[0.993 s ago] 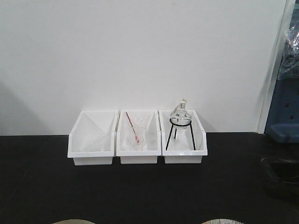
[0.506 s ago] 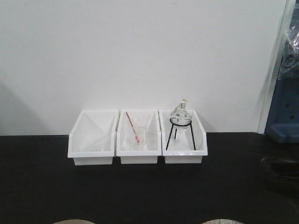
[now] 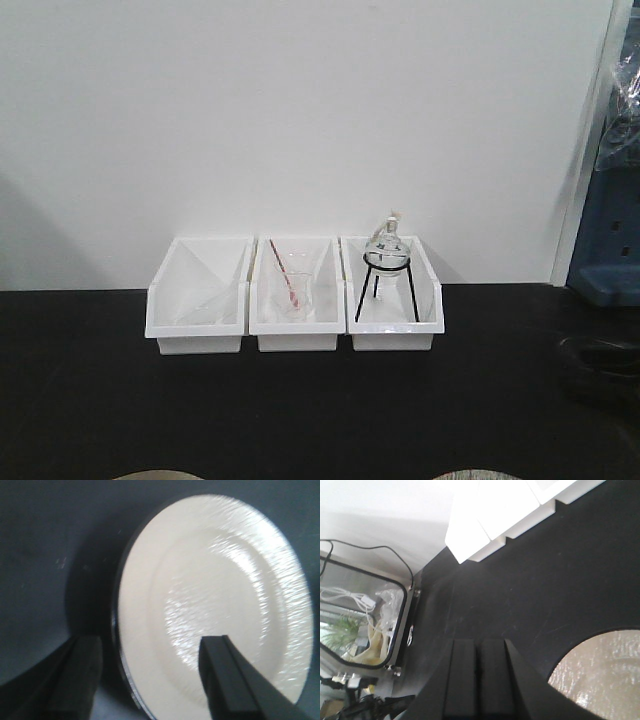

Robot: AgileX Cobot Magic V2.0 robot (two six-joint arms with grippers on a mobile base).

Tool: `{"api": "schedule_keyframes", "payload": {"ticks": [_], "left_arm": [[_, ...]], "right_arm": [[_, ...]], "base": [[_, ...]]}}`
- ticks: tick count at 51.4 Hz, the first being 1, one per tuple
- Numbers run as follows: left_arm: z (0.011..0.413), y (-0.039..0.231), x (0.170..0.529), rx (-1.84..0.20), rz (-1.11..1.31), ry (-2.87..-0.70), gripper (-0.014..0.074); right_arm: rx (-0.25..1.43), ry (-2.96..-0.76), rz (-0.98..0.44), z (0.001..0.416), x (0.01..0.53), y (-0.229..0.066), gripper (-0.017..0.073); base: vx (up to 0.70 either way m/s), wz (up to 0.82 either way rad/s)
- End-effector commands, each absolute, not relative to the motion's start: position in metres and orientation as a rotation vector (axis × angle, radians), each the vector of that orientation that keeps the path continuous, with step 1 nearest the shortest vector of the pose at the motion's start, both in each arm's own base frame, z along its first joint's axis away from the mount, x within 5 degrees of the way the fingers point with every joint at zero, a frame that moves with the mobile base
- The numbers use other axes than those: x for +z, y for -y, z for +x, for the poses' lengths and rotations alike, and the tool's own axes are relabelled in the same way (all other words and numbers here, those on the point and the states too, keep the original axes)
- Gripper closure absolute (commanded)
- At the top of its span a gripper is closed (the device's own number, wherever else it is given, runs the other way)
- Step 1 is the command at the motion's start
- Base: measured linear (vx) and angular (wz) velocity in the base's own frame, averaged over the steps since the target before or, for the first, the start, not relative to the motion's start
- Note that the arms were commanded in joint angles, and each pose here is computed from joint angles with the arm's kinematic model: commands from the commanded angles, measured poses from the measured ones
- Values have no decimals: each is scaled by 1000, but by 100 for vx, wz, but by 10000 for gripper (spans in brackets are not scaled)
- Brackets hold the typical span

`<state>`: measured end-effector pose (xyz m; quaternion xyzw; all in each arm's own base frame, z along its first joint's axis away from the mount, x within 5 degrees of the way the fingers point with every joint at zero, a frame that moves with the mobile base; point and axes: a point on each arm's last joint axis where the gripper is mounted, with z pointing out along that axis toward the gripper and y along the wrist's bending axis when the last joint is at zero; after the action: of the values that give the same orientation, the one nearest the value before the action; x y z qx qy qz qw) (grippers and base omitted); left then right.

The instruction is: Arrange circular plates on left workspace

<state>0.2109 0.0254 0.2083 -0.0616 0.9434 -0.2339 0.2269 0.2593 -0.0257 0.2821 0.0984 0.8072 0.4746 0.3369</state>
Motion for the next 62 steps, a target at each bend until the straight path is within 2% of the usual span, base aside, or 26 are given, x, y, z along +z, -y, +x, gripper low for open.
{"api": "schedule_keyframes", "payload": {"ticks": [1,14,20,28,34,44,54,62], "left_arm": [[220,-27,205,-708,-243,-2589,33],[239,-26,168,-900,-291,-2619,45],[243,-17,164,-1070,-273,-2575,106],[247,-13,161,-1143,-295,-2539,333],[247,-13,161,-1144,-291,-2545,601],[249,-9,167,-1240,-319,-2482,600],[259,-2,188,-1478,-408,-2231,596],[275,5,195,-1479,-565,-2084,595]], "right_arm": [[1282,-2008,205,259,301,20,563],[1281,-2008,202,259,301,20,563],[1281,-2008,202,259,301,20,563],[1283,-2008,201,259,301,20,563],[1291,-2007,194,258,301,19,563],[1295,-2011,187,258,301,19,563],[1297,-2011,186,258,301,19,563],[1291,-2009,175,258,301,19,563]], "base": [[0,0],[0,0],[0,0],[0,0],[0,0],[0,0],[0,0],[0,0]]}}
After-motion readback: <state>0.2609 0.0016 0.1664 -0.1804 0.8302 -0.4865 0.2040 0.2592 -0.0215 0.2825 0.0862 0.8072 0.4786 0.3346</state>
